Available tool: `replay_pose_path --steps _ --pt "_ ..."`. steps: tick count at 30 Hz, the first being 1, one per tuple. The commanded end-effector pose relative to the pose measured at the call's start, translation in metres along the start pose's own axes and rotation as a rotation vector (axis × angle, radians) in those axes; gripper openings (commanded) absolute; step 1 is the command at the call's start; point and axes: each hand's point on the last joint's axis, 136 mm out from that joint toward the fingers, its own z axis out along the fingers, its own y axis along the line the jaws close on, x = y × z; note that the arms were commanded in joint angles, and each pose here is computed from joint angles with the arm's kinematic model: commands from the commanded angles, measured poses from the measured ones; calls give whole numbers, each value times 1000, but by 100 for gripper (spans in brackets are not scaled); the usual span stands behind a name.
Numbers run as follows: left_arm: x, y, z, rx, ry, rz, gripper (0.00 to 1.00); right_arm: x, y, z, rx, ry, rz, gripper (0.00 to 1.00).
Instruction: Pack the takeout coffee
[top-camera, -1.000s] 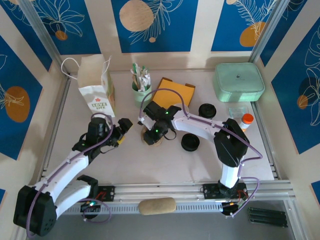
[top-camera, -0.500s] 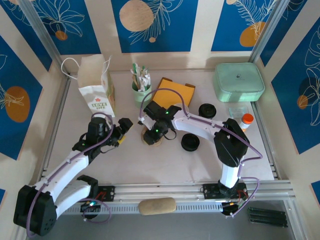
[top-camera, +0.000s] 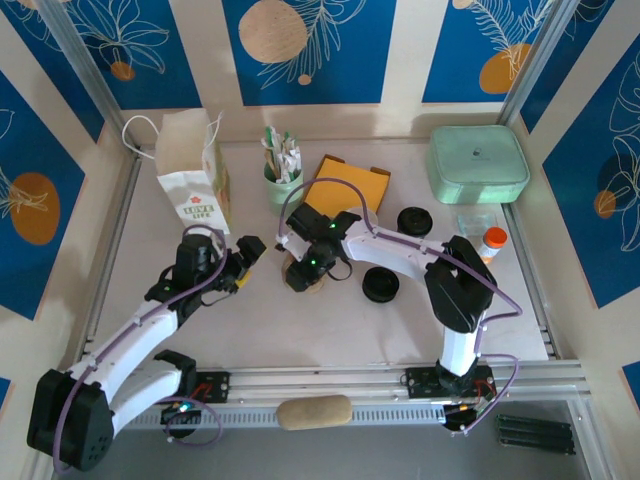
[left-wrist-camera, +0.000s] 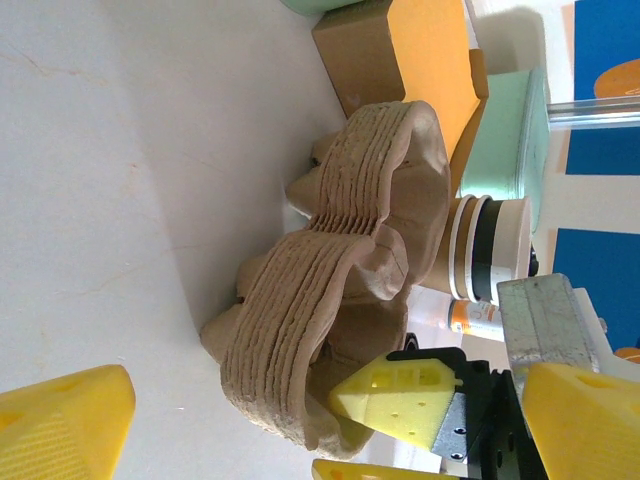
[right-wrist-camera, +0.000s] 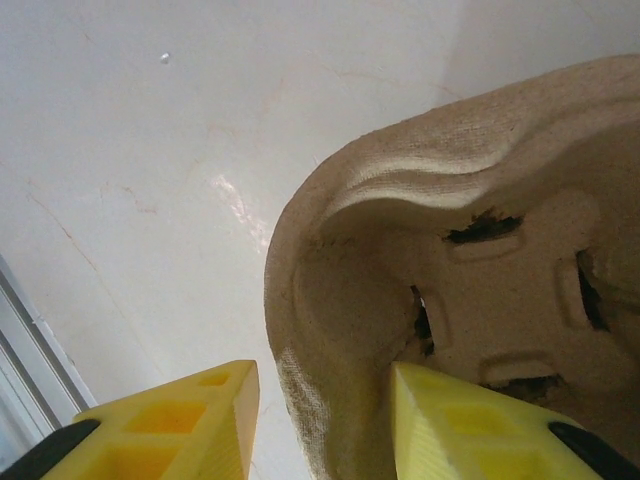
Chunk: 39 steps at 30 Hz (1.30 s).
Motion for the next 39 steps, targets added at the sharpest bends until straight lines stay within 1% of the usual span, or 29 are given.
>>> replay_pose_path --steps 1,5,13,22,24,33,39 --pt "-3 -10 -2 33 -1 7 99 3 1 5 -24 14 5 37" --pt "-3 -9 -2 30 -1 5 100 2 2 2 -25 8 3 31" --pt "-3 -10 -2 32 0 7 100 -5 6 -11 -25 -23 -10 22" --pt "-4 -13 -2 38 3 9 100 -13 11 -26 -24 -65 -23 16" --pt "-4 -15 -1 42 5 11 99 -15 12 -29 -26 -73 -25 13" --pt "-3 -22 1 59 26 15 99 -16 14 -32 -37 -80 -27 12" --pt "-2 -29 5 79 48 20 100 -21 17 -38 -56 -109 -16 12"
